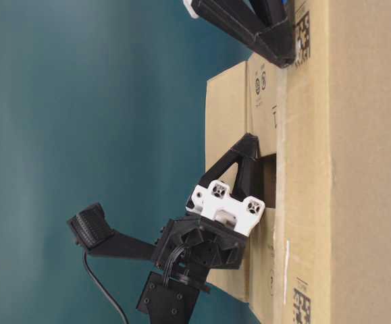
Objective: Close the cardboard box.
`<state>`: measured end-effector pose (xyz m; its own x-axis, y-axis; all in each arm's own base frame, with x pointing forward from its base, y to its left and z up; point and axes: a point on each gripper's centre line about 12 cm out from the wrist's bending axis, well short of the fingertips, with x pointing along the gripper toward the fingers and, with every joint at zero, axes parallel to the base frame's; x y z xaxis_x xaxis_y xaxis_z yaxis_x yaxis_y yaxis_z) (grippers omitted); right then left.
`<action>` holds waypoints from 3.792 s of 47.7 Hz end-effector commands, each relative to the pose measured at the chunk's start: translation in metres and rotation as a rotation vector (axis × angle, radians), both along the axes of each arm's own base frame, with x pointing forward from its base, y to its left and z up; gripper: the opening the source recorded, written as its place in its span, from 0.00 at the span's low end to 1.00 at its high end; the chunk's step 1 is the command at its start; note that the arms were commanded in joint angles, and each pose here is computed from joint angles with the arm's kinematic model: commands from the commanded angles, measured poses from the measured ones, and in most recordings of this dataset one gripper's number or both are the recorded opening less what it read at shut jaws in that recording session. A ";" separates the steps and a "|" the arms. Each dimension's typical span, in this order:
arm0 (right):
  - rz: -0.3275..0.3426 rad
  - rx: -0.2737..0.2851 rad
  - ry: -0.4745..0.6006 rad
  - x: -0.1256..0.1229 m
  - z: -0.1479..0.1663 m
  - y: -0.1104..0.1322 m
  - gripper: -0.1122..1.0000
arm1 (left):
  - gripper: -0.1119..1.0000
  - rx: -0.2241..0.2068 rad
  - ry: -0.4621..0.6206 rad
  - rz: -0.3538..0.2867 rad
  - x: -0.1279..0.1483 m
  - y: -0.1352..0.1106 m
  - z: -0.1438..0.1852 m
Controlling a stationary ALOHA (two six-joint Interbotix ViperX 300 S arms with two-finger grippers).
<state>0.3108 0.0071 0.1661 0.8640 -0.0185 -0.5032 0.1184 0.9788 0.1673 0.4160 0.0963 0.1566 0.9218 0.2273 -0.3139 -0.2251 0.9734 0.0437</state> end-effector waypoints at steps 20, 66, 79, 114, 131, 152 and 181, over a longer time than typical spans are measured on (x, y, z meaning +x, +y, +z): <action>-0.006 0.001 -0.009 0.003 0.003 -0.001 0.10 | 0.10 0.029 -0.073 0.016 -0.009 0.009 0.111; -0.012 -0.016 -0.021 0.004 0.004 -0.006 0.10 | 0.10 -0.057 0.463 0.168 -0.010 0.125 0.096; -0.019 -0.016 -0.025 0.004 0.004 -0.008 0.10 | 0.10 -0.040 0.448 0.124 -0.007 0.103 0.119; -0.045 -0.020 -0.050 0.003 0.007 -0.015 0.10 | 0.10 -0.143 0.498 0.012 -0.031 0.008 0.132; -0.051 -0.023 -0.071 0.003 0.011 -0.017 0.10 | 0.10 -0.205 0.452 -0.015 -0.046 -0.031 0.113; -0.052 -0.024 -0.093 0.001 0.017 -0.017 0.10 | 0.10 -0.268 0.391 -0.013 -0.064 -0.054 0.062; -0.116 -0.036 -0.153 0.002 0.023 -0.035 0.10 | 0.10 -0.256 0.290 -0.029 -0.075 -0.060 0.040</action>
<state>0.3127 -0.0242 0.1811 0.9118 -0.1248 -0.3913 0.1980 0.9683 0.1524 0.3401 0.0379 0.1878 0.7714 0.0841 -0.6308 -0.2198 0.9654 -0.1401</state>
